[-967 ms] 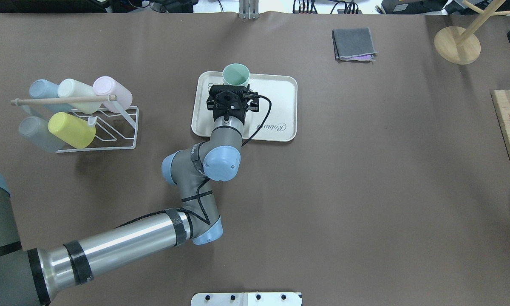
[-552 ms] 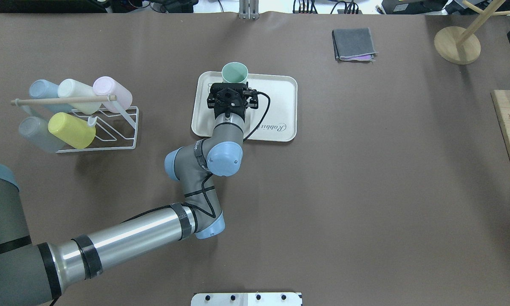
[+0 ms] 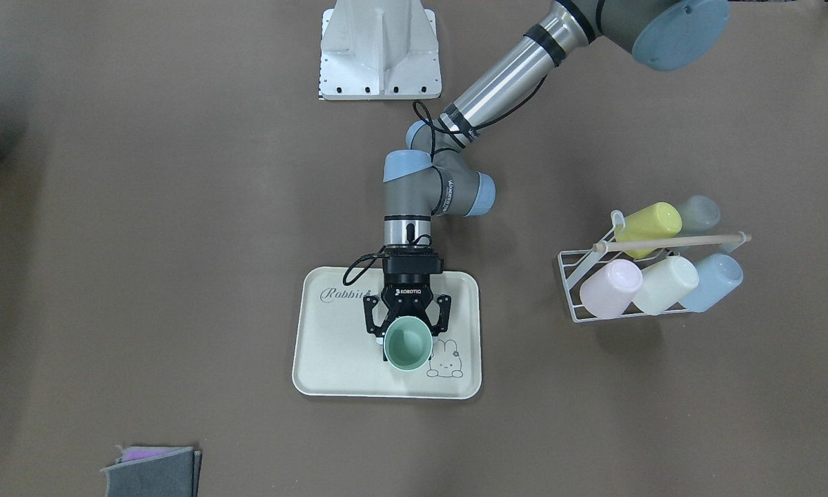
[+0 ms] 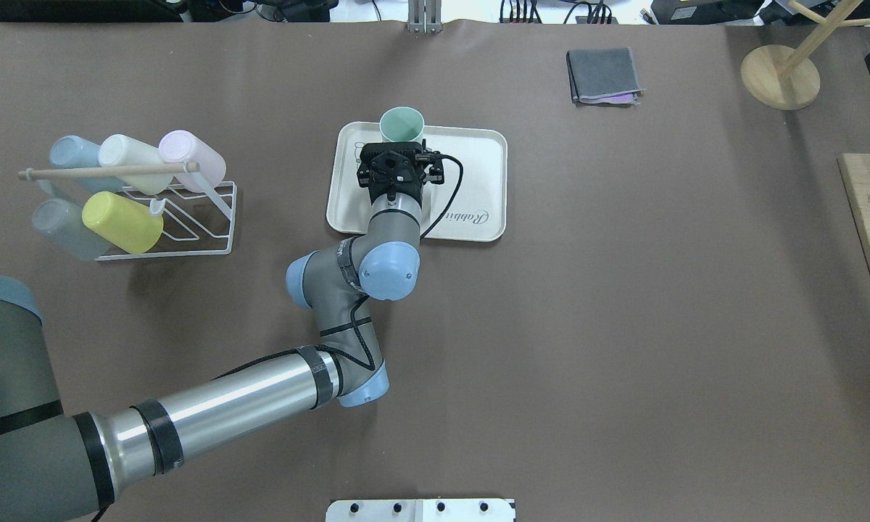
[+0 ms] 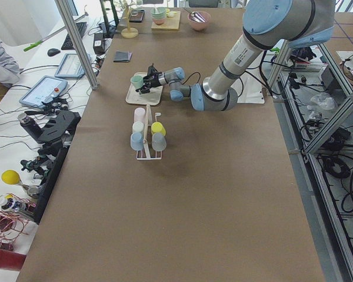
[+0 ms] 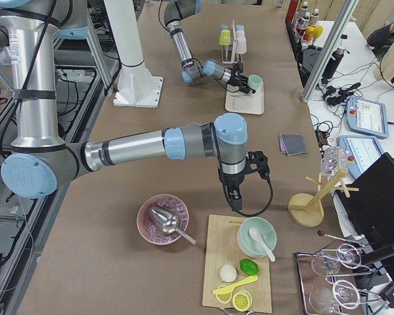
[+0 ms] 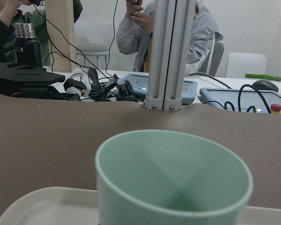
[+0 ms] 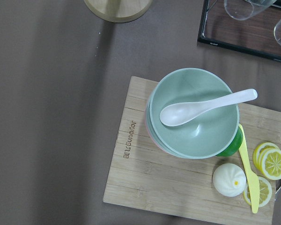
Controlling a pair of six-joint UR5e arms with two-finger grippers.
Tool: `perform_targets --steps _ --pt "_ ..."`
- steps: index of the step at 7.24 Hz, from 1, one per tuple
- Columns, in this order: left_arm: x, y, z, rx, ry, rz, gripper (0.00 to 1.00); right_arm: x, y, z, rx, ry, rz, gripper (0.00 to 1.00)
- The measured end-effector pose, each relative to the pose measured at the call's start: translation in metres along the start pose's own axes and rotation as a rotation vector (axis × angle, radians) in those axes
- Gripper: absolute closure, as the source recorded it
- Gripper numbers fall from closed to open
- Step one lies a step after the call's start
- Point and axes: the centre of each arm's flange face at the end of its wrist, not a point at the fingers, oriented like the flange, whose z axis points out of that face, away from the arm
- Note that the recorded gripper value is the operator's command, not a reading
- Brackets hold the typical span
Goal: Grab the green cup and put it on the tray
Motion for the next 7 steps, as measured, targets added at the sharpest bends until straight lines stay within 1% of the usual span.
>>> perform_targets --steps 2,3,4,5,6,7 --pt "0.001 0.005 0.000 0.003 -0.008 -0.004 0.86 0.007 0.003 0.013 -0.021 -0.031 0.021 0.00" --pt "0.001 0.006 0.000 0.005 -0.011 -0.002 0.78 0.008 0.005 0.015 -0.025 -0.039 0.024 0.00" --pt "0.001 0.008 -0.001 0.005 -0.013 0.000 0.66 0.009 0.005 0.017 -0.027 -0.043 0.025 0.00" --pt "0.002 0.009 -0.002 0.006 -0.014 0.001 0.46 0.009 0.006 0.017 -0.027 -0.044 0.026 0.00" --pt "0.003 0.011 -0.003 0.005 -0.013 0.003 0.28 0.010 0.006 0.018 -0.030 -0.045 0.028 0.00" --pt "0.004 0.014 -0.004 0.003 -0.013 0.005 0.15 0.011 0.007 0.020 -0.033 -0.045 0.030 0.00"
